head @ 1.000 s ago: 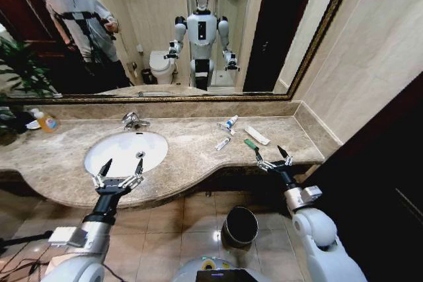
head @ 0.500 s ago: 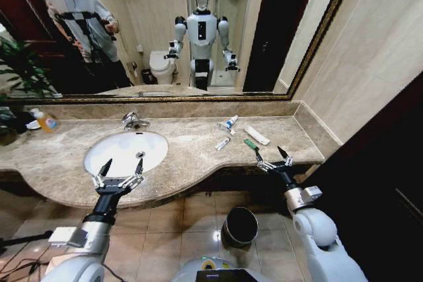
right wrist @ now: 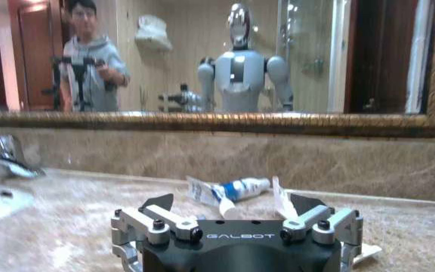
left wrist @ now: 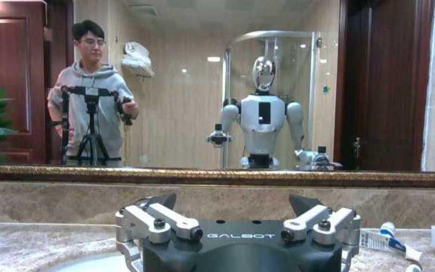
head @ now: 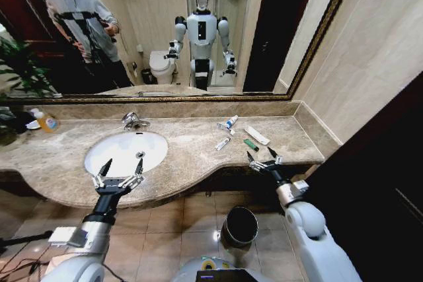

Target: Pick up the trash from the sink and place it in the trash bin.

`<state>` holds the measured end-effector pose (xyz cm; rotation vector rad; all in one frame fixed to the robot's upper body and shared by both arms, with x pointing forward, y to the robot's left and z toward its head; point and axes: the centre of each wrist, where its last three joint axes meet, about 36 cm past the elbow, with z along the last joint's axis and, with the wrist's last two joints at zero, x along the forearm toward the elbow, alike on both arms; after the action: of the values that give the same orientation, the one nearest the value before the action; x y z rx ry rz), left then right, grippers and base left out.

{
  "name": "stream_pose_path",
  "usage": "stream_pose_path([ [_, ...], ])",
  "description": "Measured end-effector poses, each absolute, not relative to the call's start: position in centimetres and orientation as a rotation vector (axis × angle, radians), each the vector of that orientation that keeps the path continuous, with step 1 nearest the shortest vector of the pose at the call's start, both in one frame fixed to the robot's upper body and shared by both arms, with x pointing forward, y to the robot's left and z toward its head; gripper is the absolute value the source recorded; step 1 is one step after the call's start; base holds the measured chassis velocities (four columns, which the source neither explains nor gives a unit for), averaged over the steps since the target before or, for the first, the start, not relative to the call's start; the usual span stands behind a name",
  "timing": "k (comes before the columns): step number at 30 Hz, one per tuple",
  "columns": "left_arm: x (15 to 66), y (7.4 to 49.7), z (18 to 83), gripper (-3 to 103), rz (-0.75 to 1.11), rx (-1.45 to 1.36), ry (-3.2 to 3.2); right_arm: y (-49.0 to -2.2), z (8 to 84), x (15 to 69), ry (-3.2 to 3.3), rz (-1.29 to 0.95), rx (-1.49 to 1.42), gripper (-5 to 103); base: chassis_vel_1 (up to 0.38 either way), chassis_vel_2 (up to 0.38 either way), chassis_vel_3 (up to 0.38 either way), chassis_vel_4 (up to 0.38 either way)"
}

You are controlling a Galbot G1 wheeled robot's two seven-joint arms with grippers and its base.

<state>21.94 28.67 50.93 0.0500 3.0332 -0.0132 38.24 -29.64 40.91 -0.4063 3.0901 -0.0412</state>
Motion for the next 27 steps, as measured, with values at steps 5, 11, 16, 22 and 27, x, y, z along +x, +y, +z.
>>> stream_pose_path([
  [5,21.9,28.7,50.9,100,-0.013,0.05,3.033,-31.6,38.9,42.0,3.144,-0.135,-0.387,100,0.0,0.0,0.0,0.0],
  [11,21.9,28.7,50.9,100,-0.013,0.05,3.033,-33.2,37.1,46.3,3.187,-0.179,-0.351,100,0.0,0.0,0.0,0.0],
  [16,21.9,28.7,50.9,100,-0.013,0.05,3.033,-34.3,36.5,47.9,3.23,-0.21,-0.333,100,0.0,0.0,0.0,0.0],
  [22,21.9,28.7,50.9,100,-0.013,0.05,3.033,-35.2,35.8,48.0,3.261,-0.206,-0.369,82,0.0,0.0,0.0,0.0],
  [27,21.9,28.7,50.9,100,-0.013,0.05,3.033,-35.2,35.7,47.8,3.26,-0.177,-0.38,70,0.0,0.0,0.0,0.0],
])
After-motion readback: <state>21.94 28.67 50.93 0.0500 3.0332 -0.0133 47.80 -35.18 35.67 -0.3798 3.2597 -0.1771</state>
